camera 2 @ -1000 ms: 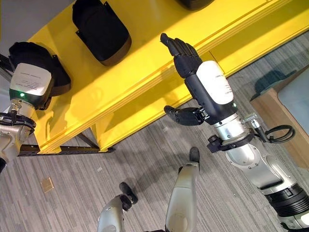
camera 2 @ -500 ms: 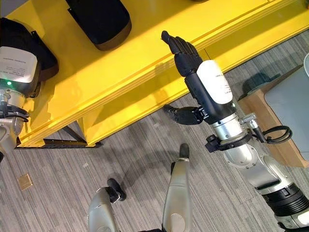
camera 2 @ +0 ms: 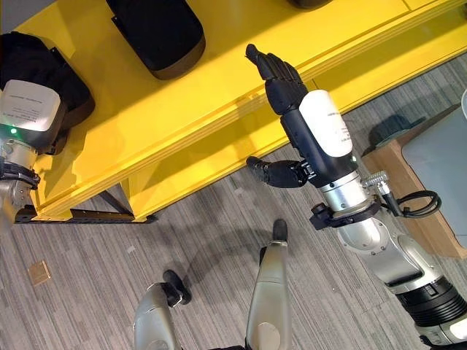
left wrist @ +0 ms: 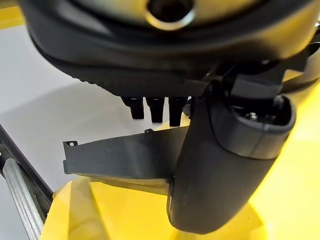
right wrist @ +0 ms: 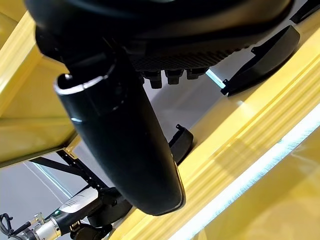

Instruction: Move parts from the plastic box to the shelf.

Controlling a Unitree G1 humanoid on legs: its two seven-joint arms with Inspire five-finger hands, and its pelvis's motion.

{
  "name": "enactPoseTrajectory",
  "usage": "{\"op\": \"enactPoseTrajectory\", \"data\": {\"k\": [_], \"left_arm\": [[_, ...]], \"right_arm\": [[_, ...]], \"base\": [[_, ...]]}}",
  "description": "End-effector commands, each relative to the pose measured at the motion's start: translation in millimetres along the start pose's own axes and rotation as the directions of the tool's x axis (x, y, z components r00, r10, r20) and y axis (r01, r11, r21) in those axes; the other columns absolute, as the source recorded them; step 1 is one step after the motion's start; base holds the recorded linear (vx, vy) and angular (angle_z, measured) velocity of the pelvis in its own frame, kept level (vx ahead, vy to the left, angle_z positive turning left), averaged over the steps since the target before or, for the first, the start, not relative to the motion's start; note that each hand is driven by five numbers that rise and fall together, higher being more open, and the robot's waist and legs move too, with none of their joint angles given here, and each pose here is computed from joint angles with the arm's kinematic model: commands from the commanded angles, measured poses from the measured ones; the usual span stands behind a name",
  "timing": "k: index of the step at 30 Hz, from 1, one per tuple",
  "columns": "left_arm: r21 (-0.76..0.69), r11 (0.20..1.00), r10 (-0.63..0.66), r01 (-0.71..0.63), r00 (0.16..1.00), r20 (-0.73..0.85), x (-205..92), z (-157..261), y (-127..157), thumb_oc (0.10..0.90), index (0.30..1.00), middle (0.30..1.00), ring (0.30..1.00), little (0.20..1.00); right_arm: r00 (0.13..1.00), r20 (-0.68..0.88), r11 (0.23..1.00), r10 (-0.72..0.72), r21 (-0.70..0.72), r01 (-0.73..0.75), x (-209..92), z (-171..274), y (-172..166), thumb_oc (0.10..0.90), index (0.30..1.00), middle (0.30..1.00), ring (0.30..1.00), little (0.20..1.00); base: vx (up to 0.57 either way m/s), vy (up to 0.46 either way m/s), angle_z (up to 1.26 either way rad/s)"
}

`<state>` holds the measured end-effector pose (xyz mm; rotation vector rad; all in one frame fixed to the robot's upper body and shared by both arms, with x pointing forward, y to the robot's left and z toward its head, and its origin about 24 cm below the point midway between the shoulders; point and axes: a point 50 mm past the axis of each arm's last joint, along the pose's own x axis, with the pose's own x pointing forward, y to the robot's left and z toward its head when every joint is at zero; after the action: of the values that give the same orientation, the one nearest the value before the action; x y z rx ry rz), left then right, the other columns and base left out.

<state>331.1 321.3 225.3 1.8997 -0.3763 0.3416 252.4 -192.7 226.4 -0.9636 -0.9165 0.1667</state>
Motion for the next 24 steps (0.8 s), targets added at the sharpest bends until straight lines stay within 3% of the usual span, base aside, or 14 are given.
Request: {"op": "enactPoseTrajectory", "data": {"k": [1,13,24], "left_arm": [[0.072,0.997,0.001,-0.001,1.0,-0.003,-5.9,-30.6,25.4,0.9,1.0,1.0,1.0,1.0],[0.101,0.995,-0.023,0.026,0.999,-0.026,-4.1,-35.1,35.6,0.9,1.0,1.0,1.0,1.0],[0.306,0.951,-0.014,0.038,0.997,-0.078,-3.2,-47.9,40.3,0.9,1.0,1.0,1.0,1.0]], "right_arm": [[0.951,0.234,0.979,-0.2,0.074,0.187,20.2,41.2,-33.4,0.9,1.0,1.0,1.0,1.0],[0.959,0.222,0.984,-0.178,0.061,0.169,18.7,40.4,-36.0,0.9,1.0,1.0,1.0,1.0],[0.959,0.217,0.983,-0.184,0.068,0.173,20.1,39.6,-34.8,0.9,1.0,1.0,1.0,1.0]], "base": [[0.0,0.0,0.0],[0.0,0.0,0.0],[0.0,0.0,0.0]]}}
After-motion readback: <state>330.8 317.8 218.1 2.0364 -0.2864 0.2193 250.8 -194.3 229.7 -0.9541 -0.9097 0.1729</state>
